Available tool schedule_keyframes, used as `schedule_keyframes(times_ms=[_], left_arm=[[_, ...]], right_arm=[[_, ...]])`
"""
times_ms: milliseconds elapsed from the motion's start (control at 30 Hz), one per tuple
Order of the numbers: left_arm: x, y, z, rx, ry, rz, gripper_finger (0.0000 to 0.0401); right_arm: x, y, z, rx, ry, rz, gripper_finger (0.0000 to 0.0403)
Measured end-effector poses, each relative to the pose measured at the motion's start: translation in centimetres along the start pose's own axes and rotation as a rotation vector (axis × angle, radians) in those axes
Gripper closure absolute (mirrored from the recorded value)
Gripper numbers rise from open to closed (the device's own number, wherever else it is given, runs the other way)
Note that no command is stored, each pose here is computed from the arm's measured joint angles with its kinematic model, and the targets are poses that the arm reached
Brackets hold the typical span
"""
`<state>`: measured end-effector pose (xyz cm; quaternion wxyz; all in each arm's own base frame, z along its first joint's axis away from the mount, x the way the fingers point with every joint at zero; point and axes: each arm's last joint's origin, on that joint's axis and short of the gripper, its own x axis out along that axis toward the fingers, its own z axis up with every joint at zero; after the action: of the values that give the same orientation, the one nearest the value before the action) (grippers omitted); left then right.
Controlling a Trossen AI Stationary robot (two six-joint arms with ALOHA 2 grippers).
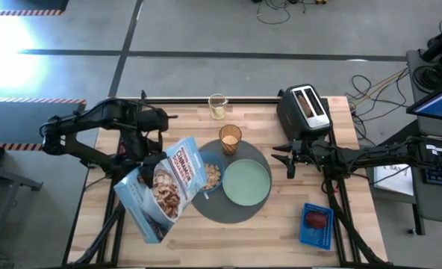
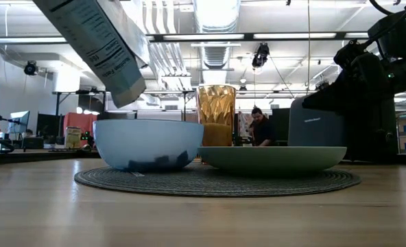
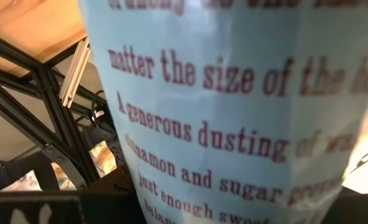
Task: Arrange a breakfast setting
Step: Pour the cereal from the cereal box into a blue bowl
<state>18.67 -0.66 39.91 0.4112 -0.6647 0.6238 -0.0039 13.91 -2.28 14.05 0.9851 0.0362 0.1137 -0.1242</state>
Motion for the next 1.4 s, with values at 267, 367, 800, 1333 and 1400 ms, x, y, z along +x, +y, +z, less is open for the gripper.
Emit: schedule_keyframes(times_ms=[267, 367, 800, 1333, 1400], left_arm=[[-0.07, 0.01, 0.04, 0.0, -0.002, -0.003, 0.0209], [-0.07, 0.01, 0.05, 0.0, -0.002, -0.003, 0.0209], [-0.07, 0.01, 0.04, 0.004, -0.002, -0.003, 0.0209], [-0.22, 0.02, 0.26, -0.009, -0.008, -0.01, 0.0209], [-0.17, -0.04, 0.37, -0.013, -0.006, -0.008, 0.0209]], right_arm=[[0.0, 0.0, 0.0, 0.001, 0.0, 0.0, 0.0268], [0.0, 0.0, 0.01, 0.0, 0.0, 0.0, 0.0268], [0.0, 0.0, 0.0, 0.001, 0.0, 0.0, 0.0268], [0.0, 0.0, 0.01, 0.0, 0.0, 0.0, 0.0268], [0.0, 0.0, 0.0, 0.001, 0.0, 0.0, 0.0268]])
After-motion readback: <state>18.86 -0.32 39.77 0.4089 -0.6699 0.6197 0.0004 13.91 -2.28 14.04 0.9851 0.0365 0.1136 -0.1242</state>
